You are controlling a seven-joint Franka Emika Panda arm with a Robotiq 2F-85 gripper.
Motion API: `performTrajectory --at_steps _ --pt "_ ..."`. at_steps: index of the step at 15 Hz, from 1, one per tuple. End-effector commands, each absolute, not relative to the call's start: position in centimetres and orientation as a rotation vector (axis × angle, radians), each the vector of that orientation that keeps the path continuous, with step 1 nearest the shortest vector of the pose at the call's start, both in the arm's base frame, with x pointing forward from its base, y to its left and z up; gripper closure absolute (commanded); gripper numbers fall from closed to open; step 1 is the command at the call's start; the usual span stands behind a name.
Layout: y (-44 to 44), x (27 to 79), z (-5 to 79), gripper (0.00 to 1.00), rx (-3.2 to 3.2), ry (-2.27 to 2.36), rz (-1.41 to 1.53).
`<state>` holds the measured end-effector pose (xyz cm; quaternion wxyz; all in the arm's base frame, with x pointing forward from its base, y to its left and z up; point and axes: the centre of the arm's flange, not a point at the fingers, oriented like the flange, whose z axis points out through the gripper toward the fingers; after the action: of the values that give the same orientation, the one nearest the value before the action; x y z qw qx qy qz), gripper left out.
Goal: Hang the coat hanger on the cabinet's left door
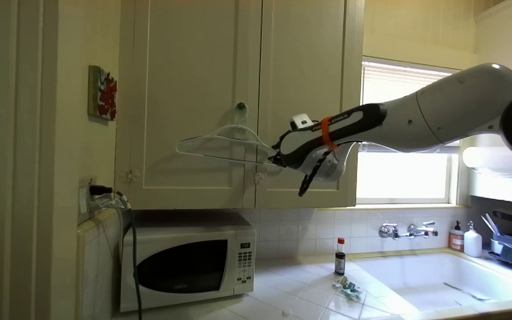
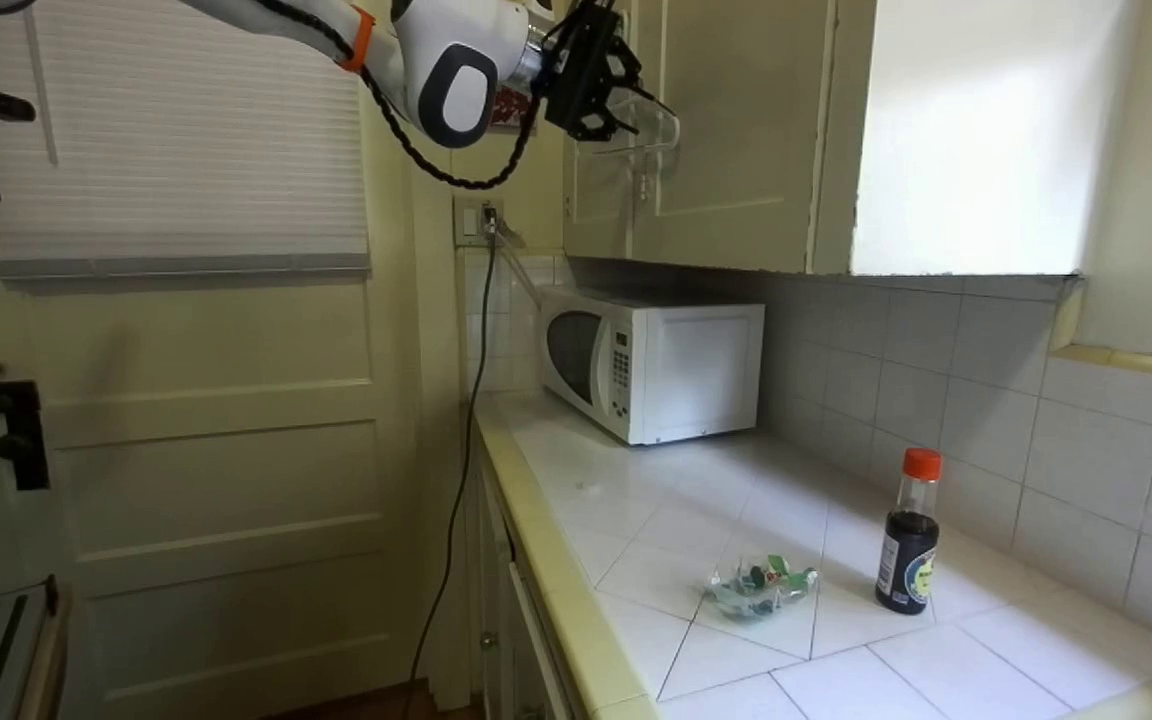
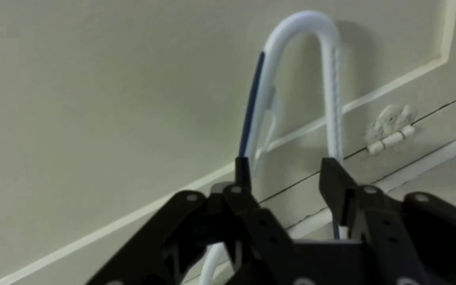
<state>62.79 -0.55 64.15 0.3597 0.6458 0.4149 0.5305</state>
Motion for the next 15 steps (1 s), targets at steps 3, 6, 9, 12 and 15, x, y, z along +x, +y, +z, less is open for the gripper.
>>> performTrajectory --at_steps 3,6,9,12,15 --pt "4.0 59.3 63.2 0.04 1.629 1.261 1.328" --pt "7.7 55.3 62.6 0.00 1.530 1.452 1.368" --pt "11.3 51.8 61.3 0.00 1.526 1.633 1.344" --pt "11.6 49.3 57.8 0.00 1.661 1.707 1.167" --pt "6.4 48.4 54.8 0.00 1.794 1.639 0.990"
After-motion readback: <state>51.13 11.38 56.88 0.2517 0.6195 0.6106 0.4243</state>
